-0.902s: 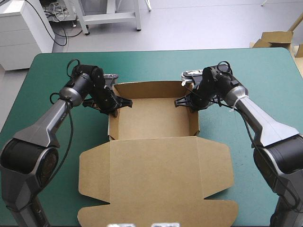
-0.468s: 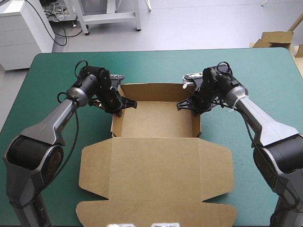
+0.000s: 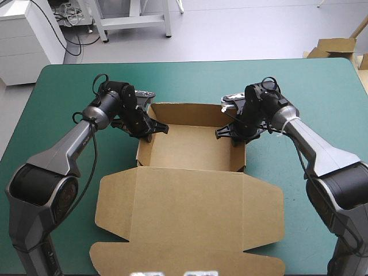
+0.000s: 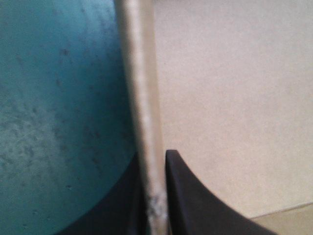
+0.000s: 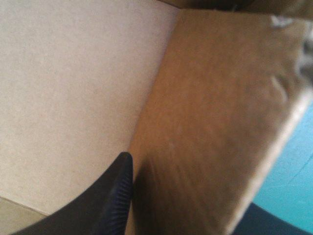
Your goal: Fold the box
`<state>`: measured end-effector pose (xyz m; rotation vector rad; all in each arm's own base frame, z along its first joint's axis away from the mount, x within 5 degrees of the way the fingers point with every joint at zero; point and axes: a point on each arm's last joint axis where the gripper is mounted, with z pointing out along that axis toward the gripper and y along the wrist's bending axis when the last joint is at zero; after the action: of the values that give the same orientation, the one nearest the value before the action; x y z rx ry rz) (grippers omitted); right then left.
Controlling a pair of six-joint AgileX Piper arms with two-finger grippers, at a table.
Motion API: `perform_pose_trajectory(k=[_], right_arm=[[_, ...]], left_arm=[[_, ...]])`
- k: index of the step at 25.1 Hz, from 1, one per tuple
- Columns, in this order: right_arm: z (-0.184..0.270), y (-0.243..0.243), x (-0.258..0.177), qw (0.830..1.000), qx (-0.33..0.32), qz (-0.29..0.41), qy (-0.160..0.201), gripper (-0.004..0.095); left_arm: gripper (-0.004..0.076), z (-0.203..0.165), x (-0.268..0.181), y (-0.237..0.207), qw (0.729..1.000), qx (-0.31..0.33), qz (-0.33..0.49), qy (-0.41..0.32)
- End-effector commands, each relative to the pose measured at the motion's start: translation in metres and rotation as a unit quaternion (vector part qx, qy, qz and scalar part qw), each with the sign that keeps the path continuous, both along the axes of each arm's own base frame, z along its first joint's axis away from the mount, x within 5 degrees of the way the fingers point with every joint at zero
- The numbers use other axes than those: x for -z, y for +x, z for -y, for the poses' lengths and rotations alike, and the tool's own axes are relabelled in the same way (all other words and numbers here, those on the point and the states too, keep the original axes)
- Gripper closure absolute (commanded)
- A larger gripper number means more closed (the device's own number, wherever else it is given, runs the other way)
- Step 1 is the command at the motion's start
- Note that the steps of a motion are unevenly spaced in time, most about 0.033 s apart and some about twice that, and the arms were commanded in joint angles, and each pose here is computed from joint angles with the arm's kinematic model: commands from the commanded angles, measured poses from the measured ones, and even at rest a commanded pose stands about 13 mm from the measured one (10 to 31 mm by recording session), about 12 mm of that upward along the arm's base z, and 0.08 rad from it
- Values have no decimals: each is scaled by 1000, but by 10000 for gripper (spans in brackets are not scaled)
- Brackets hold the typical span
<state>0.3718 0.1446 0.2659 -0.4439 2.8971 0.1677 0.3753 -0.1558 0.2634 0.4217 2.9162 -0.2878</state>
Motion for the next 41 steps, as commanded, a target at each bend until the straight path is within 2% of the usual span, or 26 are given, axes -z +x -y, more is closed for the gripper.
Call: perform_pose_trajectory(k=[1,3,4,6,8,14,16,18,19,24,25,27,29,30,31,32,33,41], right_arm=[[4,-3,-26,999,-5,46,-1,492],[5,-3,-26,999,10,46,-4,425],[6,-3,-26,999,12,47,-7,402],[7,-2,-26,999,10,51,-16,382],[7,-2,-27,998,10,52,-16,382],[5,3,-48,997,12,81,-5,382],[5,4,-60,995,17,99,4,382],[5,5,-76,992,22,123,15,382],[7,3,-86,990,25,139,10,382],[21,-4,-105,982,32,181,-34,382],[22,-6,-109,981,32,186,-34,382],[24,-13,-120,979,34,200,-27,382],[25,-20,-129,978,35,207,-13,382],[26,-24,-135,976,35,214,-10,382],[27,-25,-136,976,35,216,-9,382],[28,-28,-140,975,36,220,-7,382],[28,-29,-141,974,36,222,-6,382],[29,-33,-134,977,55,206,0,383]], left_arm=[[498,9,-26,-11,999,20,10,-36],[396,9,-26,-12,999,20,9,-35],[316,9,-26,-12,999,20,7,-35],[198,9,-26,-12,999,20,7,-35],[134,9,-26,-12,999,20,7,-35],[122,9,-38,-10,999,22,19,-40],[122,9,-50,-9,998,28,29,-42],[122,8,-76,-6,996,36,72,-48],[122,8,-97,-7,992,37,104,-60],[127,4,-143,-15,979,51,181,-73],[133,2,-149,-16,978,50,193,-68],[200,-5,-168,-25,972,48,223,-61],[344,-14,-182,-34,967,43,250,-41],[463,-20,-193,-42,962,39,268,-32],[535,-23,-197,-46,960,37,276,-26],[658,-28,-206,-53,956,35,292,-18],[718,-31,-211,-57,953,36,301,-13],[731,-51,-258,-110,927,43,372,-27]])
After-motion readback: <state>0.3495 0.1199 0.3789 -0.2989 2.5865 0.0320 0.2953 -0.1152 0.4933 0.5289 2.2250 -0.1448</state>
